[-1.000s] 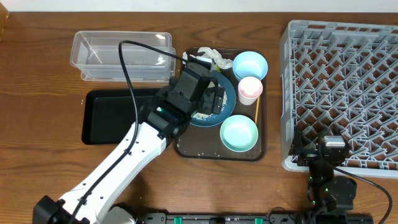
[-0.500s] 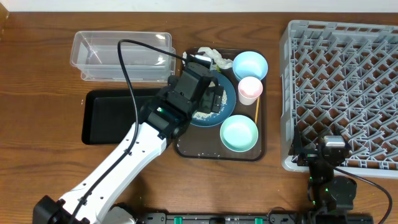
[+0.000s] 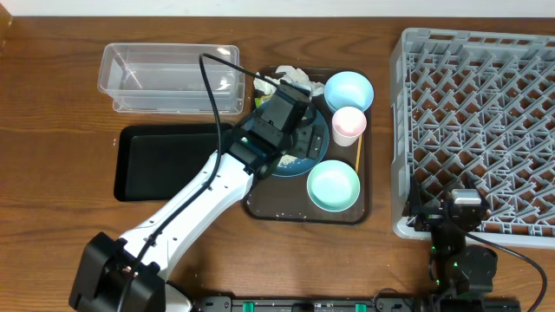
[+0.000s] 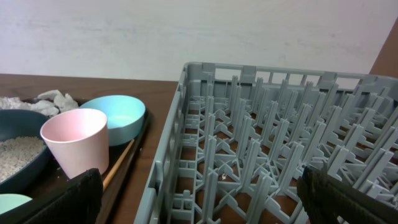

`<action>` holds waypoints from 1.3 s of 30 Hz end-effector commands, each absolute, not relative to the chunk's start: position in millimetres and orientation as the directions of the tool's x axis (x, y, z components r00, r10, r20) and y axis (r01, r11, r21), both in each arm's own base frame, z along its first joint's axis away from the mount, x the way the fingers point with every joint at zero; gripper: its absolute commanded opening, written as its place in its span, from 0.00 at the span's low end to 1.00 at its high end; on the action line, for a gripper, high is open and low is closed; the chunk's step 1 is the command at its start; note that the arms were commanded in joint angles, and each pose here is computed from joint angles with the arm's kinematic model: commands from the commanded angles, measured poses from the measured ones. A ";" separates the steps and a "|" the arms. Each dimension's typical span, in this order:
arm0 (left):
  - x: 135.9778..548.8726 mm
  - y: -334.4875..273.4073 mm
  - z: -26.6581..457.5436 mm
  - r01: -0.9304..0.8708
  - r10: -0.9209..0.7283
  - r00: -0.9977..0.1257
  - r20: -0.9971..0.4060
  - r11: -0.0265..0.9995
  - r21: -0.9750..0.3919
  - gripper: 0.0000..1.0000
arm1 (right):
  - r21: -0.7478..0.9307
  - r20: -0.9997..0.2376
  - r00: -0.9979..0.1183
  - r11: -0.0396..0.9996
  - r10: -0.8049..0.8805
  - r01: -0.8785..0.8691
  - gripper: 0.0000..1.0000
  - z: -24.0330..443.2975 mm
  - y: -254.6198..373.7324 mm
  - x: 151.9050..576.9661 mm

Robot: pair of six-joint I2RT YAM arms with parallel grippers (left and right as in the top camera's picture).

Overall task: Sort waste into correct bins and load items into the dishwasher rack
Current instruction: 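Lower the left gripper and grasp the blue bowl's right rim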

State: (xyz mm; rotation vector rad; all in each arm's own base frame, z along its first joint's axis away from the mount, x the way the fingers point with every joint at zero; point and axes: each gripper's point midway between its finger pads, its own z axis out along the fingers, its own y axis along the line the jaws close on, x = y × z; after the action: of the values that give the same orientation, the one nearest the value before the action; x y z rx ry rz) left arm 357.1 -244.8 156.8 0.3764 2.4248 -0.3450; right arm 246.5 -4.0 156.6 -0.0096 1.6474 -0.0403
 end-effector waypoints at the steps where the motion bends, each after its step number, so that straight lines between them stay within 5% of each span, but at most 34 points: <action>1: 360.0 -250.0 157.6 0.385 0.209 -0.730 -0.651 0.913 -0.137 0.94 | -0.040 -0.996 -0.079 0.999 -0.038 0.017 0.99 155.8 -4.3 246.3; 39: 356.6 -298.6 53.0 0.487 0.382 -0.741 -0.552 0.872 -0.050 0.88 | -0.039 -0.996 -0.079 0.999 -0.038 0.018 0.99 155.7 -4.3 246.3</action>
State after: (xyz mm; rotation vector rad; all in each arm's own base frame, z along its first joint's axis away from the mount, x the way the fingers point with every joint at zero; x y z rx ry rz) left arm 352.9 -300.4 60.6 0.6221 2.4903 -0.2907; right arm 246.5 -4.0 156.6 -0.0096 1.6474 -0.0403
